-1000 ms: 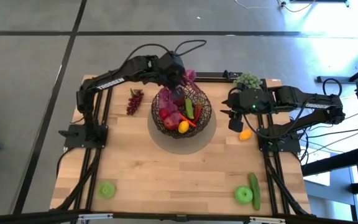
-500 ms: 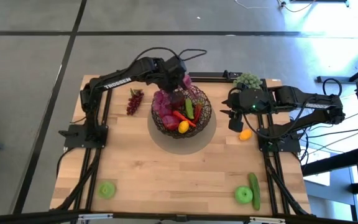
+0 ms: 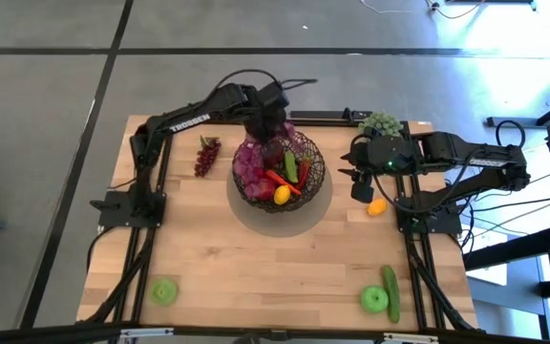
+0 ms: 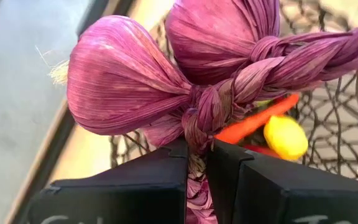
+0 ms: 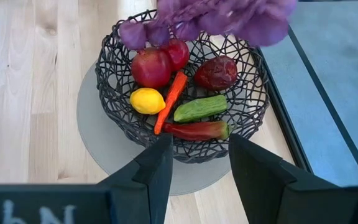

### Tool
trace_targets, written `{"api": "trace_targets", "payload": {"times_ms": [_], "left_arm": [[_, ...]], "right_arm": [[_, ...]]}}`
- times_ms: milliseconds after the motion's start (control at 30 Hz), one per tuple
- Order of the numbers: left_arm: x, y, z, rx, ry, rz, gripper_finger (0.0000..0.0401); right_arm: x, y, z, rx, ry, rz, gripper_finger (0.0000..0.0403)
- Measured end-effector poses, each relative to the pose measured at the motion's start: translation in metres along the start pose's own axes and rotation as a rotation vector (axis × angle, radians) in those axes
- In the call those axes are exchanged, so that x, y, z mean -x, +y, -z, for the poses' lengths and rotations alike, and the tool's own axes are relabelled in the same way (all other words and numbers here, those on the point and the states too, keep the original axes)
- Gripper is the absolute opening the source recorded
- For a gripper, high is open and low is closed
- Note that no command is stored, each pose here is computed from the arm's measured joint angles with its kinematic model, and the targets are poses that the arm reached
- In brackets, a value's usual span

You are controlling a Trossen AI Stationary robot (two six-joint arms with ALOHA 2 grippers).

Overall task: Build produce basket
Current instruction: Put the garlics into the wire basket

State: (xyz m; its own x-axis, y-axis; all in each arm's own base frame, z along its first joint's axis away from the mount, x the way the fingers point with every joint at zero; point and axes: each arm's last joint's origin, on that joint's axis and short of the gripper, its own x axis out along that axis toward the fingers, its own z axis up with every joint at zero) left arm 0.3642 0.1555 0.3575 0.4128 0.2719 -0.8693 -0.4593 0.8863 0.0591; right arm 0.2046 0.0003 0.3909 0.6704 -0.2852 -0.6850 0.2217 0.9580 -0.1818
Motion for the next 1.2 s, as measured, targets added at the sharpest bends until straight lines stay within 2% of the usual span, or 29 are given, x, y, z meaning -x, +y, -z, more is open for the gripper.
{"api": "trace_targets", "payload": {"times_ms": [233, 500, 633, 833, 1200], "left_arm": [[-0.039, -0.002, -0.002, -0.011, 0.078, -0.006, 0.0014], [-0.068, 0.003, -0.002, 0.005, 0.134, -0.022, 0.0014], [-0.078, 0.004, -0.002, 0.009, 0.151, -0.027, 0.0029], [-0.081, 0.002, -0.004, 0.005, 0.132, -0.022, 0.0065], [-0.081, 0.002, -0.003, -0.022, 0.135, -0.038, 0.0107]], "right_arm": [[0.000, 0.000, 0.000, -0.003, 0.000, 0.000, 0.0155], [0.000, 0.000, 0.000, -0.004, 0.000, 0.000, 0.0155], [0.000, 0.000, 0.000, -0.004, 0.000, 0.000, 0.0155], [0.000, 0.000, 0.000, -0.004, 0.000, 0.000, 0.0155], [0.000, 0.000, 0.000, -0.004, 0.000, 0.001, 0.0155]]}}
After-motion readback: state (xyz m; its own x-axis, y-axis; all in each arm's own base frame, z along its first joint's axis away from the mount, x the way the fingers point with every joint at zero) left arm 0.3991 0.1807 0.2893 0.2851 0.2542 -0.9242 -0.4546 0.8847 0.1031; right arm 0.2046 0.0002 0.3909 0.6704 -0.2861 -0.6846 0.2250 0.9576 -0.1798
